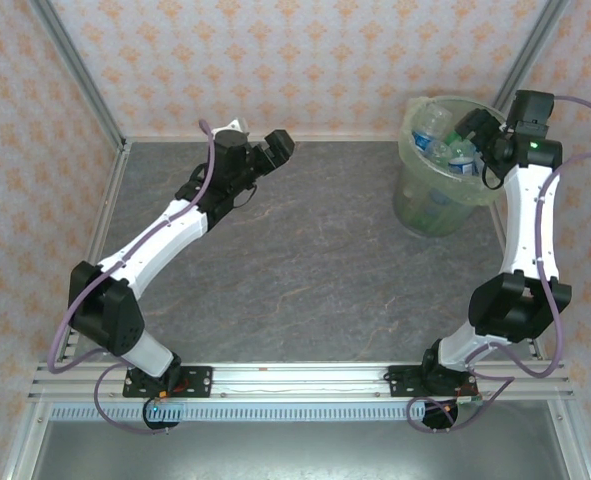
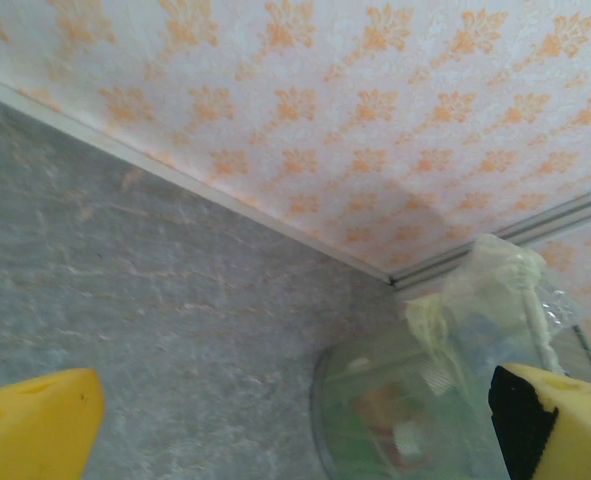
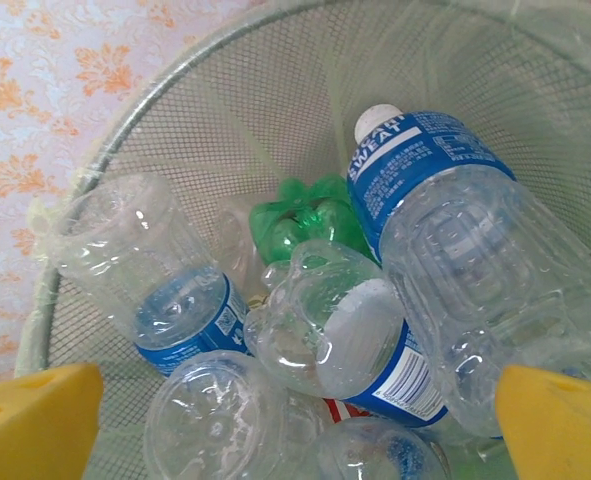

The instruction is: Put the plastic bottles in the bin

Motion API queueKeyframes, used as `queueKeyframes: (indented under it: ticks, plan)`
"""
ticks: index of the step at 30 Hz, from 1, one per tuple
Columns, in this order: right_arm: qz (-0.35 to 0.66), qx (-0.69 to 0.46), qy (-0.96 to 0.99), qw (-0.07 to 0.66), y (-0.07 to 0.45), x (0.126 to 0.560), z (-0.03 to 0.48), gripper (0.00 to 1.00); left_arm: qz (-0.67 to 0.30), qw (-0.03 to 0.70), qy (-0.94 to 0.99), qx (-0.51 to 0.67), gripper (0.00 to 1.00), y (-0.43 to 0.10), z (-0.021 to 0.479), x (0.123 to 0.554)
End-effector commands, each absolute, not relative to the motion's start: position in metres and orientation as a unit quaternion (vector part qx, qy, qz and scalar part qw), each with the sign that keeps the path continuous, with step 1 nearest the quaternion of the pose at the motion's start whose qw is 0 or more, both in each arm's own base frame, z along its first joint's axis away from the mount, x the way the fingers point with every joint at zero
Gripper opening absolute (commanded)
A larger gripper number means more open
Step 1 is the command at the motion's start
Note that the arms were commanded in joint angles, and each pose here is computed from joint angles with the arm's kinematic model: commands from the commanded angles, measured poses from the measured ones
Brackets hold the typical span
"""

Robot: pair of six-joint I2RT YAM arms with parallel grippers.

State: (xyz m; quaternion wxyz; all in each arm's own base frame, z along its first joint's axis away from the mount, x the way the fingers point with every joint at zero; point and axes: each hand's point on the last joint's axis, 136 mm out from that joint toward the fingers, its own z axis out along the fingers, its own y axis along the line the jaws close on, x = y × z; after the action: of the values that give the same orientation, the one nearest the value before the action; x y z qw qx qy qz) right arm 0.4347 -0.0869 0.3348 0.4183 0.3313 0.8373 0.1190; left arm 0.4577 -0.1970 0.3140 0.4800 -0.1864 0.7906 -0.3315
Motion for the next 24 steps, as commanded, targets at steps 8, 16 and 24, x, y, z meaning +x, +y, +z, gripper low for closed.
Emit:
queueKeyframes:
  ticks: [8,16,24]
  plan:
    - [0.147,0.238,0.795,0.538,-0.029,0.416,0.401,1.0,-0.204,0.524,0.798,-0.215,0.99,-0.137,0.327,0.433]
    - [0.185,0.165,0.782,0.572,0.027,0.403,0.403,1.0,-0.133,0.524,0.8,-0.262,0.99,-0.105,0.307,0.42]
    - [0.237,0.094,0.777,0.575,0.089,0.392,0.388,1.0,-0.104,0.538,0.784,-0.293,0.99,-0.088,0.316,0.415]
